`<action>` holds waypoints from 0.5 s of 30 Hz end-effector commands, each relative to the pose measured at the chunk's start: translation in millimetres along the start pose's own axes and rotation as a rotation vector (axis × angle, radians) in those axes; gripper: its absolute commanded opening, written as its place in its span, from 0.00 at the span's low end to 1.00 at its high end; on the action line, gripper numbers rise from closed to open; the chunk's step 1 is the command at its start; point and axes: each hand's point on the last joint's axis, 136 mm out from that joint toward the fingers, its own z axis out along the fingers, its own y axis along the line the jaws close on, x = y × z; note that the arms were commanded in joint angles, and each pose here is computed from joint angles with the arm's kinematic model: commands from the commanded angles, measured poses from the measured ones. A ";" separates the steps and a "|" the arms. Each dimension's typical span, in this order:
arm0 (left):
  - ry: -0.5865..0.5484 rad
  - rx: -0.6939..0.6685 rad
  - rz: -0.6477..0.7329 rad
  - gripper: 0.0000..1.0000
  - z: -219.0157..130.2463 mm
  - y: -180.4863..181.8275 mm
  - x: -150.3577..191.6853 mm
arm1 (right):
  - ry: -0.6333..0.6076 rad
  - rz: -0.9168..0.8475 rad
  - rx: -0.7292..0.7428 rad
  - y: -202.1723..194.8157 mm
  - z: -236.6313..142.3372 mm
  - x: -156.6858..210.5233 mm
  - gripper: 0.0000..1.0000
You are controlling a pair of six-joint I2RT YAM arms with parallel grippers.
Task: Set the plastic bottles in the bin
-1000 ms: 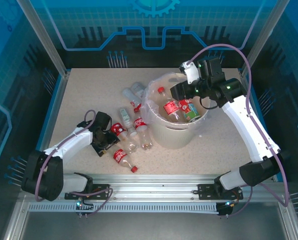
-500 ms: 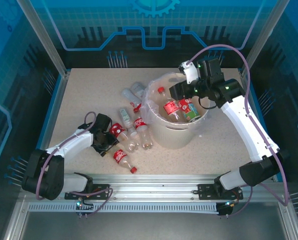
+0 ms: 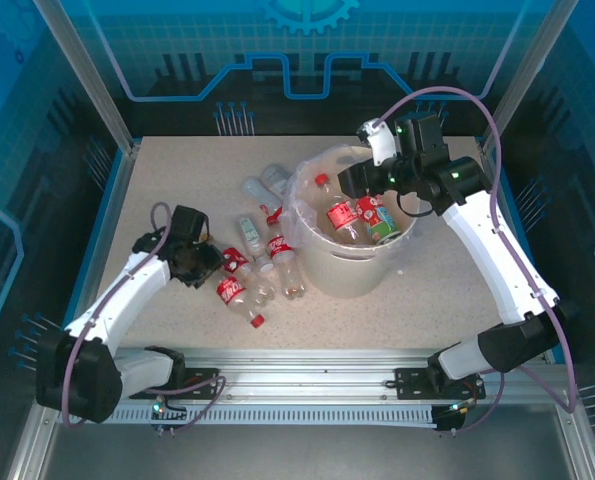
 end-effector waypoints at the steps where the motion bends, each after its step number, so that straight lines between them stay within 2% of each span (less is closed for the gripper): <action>1: -0.067 0.056 0.111 0.43 -36.2 -19.9 -20.0 | -0.070 -0.020 -0.016 11.1 -19.3 -20.6 0.69; 8: -0.237 0.328 0.308 0.37 -118.2 -106.9 -59.6 | -0.080 -0.081 -0.068 42.6 -24.1 -32.1 0.70; 15: -0.462 0.565 0.476 0.27 -225.5 -176.2 -87.1 | -0.109 -0.113 -0.070 52.5 -27.7 -41.4 0.71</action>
